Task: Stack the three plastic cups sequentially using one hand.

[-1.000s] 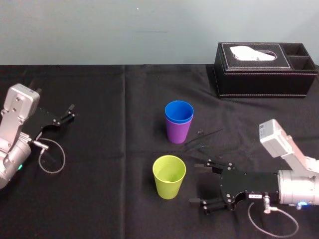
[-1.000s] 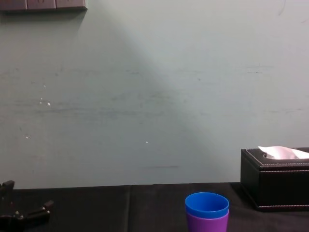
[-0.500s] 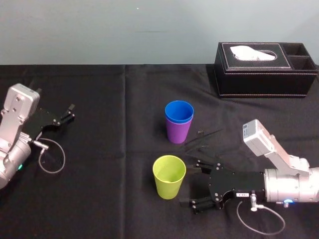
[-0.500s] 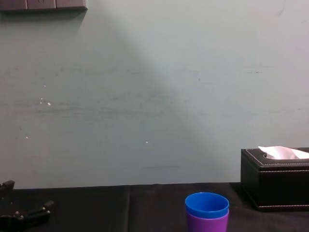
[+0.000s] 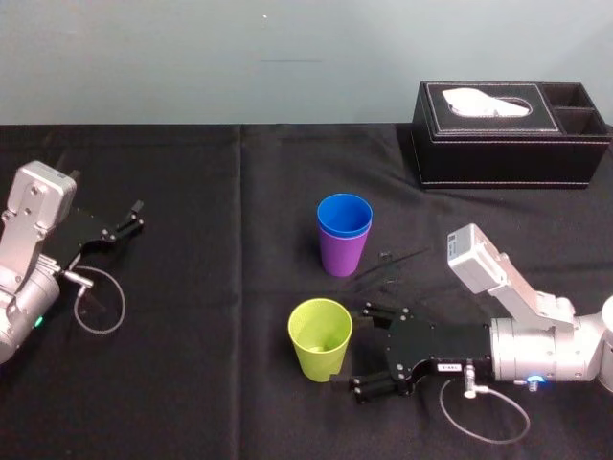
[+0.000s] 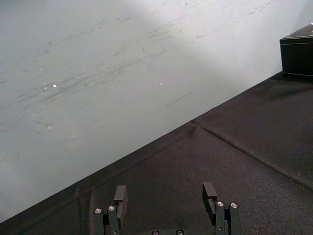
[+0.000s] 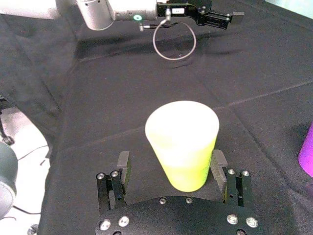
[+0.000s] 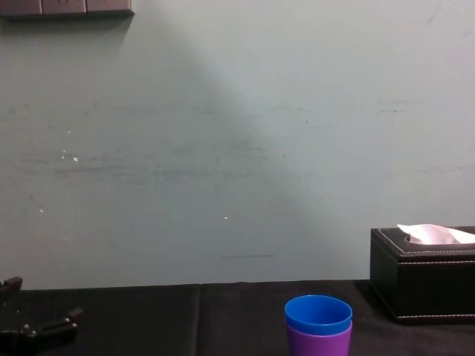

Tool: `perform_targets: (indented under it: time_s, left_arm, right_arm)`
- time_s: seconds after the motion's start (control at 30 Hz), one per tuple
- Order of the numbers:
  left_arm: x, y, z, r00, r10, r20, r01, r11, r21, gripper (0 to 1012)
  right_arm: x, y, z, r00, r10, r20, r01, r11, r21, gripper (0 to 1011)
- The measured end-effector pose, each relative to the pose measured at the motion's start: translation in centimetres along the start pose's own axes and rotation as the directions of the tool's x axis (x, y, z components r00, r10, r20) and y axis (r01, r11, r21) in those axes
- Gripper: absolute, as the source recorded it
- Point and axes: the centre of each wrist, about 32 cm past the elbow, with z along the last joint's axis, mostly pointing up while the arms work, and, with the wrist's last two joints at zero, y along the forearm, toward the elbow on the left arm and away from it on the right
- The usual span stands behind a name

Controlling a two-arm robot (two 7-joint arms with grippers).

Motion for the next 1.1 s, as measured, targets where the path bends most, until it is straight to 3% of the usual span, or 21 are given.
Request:
perform_targets:
  time_s: [0.8, 1.1]
  left_arm:
    - [0.00, 0.0, 0.0, 1.0000, 0.000, 0.000, 0.000, 1.0000, 0.000, 1011]
    - [-0.01, 0.0, 0.0, 1.0000, 0.000, 0.000, 0.000, 1.0000, 0.000, 1011]
  right_arm:
    - [0.65, 2.0, 0.3, 1.000, -0.011, 0.013, 0.011, 1.000, 0.020, 1003]
    - [0.65, 1.9, 0.3, 1.000, -0.012, 0.013, 0.012, 1.000, 0.019, 1003]
